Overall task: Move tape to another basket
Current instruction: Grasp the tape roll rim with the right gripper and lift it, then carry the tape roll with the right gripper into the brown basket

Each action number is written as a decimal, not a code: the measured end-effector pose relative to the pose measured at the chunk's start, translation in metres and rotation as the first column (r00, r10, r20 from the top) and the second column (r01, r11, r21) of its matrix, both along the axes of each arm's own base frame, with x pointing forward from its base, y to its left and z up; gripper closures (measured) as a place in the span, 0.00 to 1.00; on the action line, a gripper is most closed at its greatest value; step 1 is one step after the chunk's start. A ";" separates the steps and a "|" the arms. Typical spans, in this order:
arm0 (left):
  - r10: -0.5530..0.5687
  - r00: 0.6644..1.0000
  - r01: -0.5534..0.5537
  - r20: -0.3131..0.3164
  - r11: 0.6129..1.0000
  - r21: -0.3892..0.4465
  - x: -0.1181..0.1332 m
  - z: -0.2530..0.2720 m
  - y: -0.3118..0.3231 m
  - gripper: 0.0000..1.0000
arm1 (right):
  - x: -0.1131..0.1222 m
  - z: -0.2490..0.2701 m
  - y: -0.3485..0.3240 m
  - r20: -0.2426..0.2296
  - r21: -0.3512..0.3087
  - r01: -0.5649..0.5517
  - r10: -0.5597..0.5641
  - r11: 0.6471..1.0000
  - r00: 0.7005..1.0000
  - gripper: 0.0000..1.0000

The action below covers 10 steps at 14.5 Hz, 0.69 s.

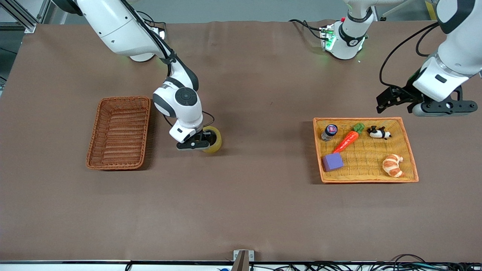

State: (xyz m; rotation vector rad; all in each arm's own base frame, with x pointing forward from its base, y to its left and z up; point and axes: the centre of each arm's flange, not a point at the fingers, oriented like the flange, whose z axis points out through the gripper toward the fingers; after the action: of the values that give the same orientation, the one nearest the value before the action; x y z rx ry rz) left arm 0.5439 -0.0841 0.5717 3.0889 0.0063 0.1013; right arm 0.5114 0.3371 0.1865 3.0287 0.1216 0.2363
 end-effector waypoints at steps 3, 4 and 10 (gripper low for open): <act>-0.003 1.000 0.003 0.008 1.000 -0.002 0.001 0.002 -0.002 0.00 | 0.000 -0.002 0.000 0.003 0.008 0.054 -0.054 0.999 0.999 0.67; -0.004 1.000 0.004 0.010 1.000 -0.003 0.001 0.003 -0.003 0.00 | 0.002 0.000 0.000 0.007 0.010 0.058 -0.058 0.998 0.998 0.75; -0.001 1.000 0.001 0.014 1.000 0.004 0.002 0.005 0.002 0.00 | 0.042 0.093 -0.040 0.048 -0.029 0.156 -0.154 0.987 0.987 0.77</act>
State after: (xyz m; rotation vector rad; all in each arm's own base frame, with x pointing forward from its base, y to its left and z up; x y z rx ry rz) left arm 0.5455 -0.0824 0.5768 3.0922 0.0036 0.1225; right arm 0.5536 0.2969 0.2797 2.9783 -0.1122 0.2867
